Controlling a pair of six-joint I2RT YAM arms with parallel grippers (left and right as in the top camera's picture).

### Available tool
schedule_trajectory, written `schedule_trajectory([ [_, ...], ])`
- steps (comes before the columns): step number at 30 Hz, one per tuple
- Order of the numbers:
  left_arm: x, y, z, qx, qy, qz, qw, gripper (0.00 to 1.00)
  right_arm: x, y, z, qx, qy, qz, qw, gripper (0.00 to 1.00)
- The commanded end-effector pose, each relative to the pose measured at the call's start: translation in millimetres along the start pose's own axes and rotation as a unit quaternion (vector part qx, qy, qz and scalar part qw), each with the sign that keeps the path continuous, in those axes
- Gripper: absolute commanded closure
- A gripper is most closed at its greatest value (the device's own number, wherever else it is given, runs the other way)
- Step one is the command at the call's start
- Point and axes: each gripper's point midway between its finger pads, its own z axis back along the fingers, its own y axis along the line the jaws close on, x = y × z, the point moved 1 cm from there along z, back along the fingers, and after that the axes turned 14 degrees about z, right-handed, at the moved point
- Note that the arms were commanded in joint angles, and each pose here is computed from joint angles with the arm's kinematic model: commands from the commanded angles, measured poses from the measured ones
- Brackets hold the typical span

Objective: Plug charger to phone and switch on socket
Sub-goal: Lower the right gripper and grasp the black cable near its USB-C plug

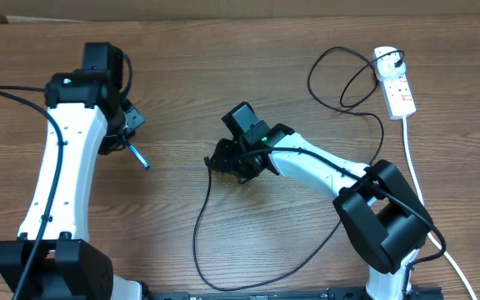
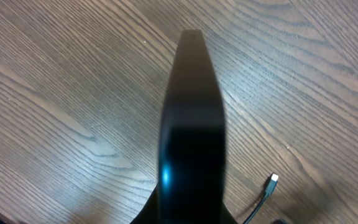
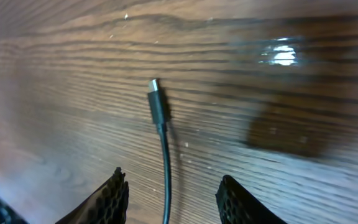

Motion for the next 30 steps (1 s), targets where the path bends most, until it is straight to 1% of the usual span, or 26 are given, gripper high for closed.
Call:
schedule_trajectory([
  [1, -3, -2, 3, -0.023, 0.024, -0.026, 0.999, 0.96, -8, -4, -17, 0.009, 0.022, 0.016, 1.0, 0.57],
  [9, -3, -2, 3, -0.022, 0.026, -0.033, 0.999, 0.96, -6, -4, -30, 0.022, 0.024, 0.018, 0.999, 0.59],
  [15, -3, -2, 3, -0.023, 0.026, -0.032, 0.999, 0.96, -4, -2, -33, 0.025, 0.019, 0.022, 0.999, 0.64],
  [23, -4, -1, 3, -0.021, 0.028, -0.033, 0.999, 0.96, 1, 3, -35, 0.027, 0.002, 0.033, 0.999, 0.65],
  [26, -4, -1, 3, -0.021, 0.028, -0.033, 0.999, 0.96, 2, 0, -36, 0.02, -0.002, 0.033, 0.999, 0.68],
  [30, -4, -1, 3, -0.02, 0.029, -0.033, 0.999, 0.96, -1, 0, -38, 0.025, 0.005, 0.03, 0.999, 0.69],
])
